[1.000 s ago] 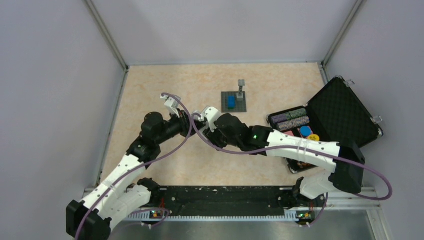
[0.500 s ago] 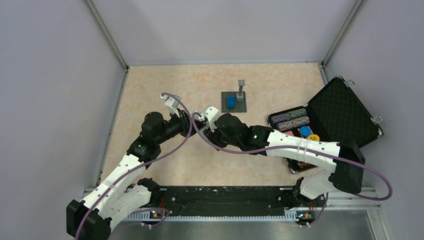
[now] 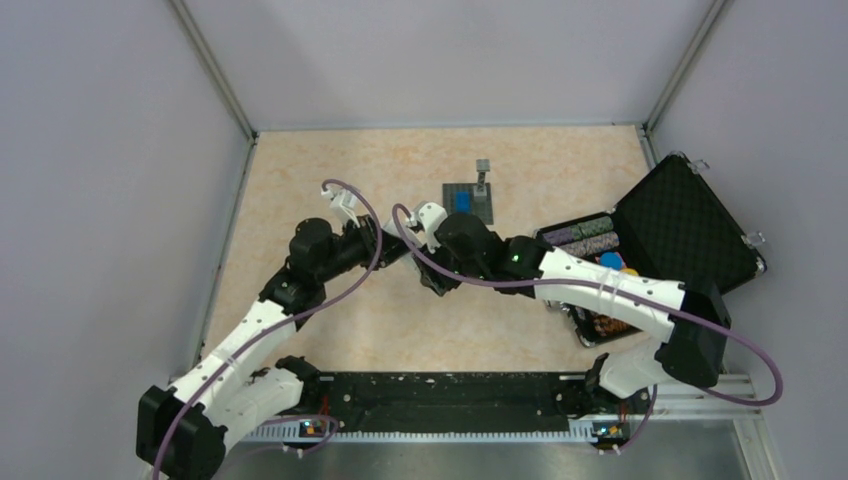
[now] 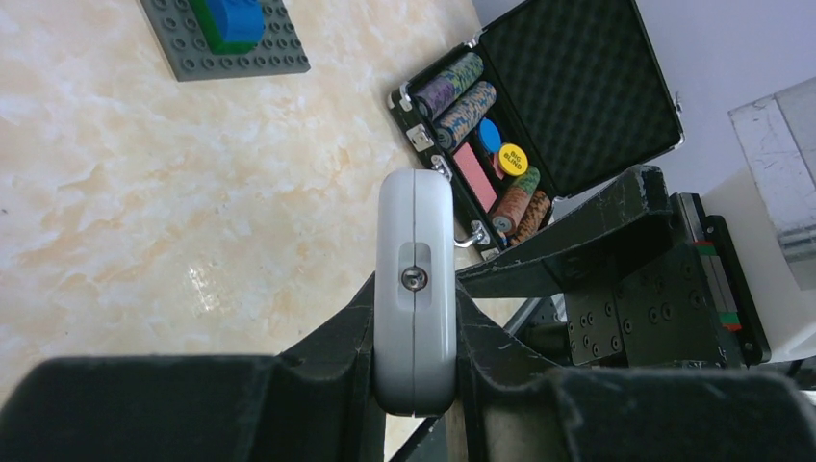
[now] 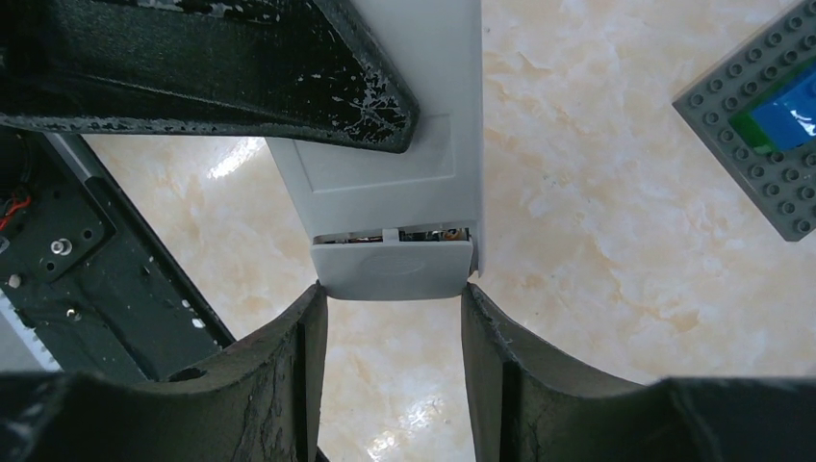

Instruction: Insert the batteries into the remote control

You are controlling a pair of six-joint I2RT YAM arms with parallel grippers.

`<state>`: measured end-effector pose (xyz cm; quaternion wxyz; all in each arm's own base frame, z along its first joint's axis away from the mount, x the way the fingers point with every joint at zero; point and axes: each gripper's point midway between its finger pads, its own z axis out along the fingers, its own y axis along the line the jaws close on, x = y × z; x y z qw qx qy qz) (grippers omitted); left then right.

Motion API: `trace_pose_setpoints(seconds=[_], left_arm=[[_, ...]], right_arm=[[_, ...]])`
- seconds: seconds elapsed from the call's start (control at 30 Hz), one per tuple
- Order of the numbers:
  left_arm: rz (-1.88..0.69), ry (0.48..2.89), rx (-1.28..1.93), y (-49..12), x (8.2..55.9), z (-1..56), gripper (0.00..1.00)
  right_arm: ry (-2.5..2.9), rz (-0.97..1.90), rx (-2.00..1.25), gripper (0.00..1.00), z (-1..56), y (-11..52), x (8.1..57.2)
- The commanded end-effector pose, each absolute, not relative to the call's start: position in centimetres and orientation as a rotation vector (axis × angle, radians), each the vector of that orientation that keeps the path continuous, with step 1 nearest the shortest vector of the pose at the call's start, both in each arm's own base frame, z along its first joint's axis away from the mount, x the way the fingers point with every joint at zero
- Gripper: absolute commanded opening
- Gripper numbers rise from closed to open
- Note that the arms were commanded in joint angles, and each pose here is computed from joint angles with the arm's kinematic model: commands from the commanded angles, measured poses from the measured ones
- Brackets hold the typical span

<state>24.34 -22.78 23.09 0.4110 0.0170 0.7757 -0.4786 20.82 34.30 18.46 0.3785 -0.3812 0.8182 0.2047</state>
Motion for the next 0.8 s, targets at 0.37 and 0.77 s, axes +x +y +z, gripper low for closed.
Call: trace_pose_setpoints(seconds=[0.37,0.77], left_arm=[[-1.458,2.049,0.083,-25.1,20.7,24.0,0.0],[-1.466,2.109,0.006,-24.7,21.5,23.1,0.0]], right_arm=[[2.02,0.625,-0.822,0.47,24.0,37.1,23.5],[2.103,0.635,-0.791,0.54,24.3,37.1,23.8]])
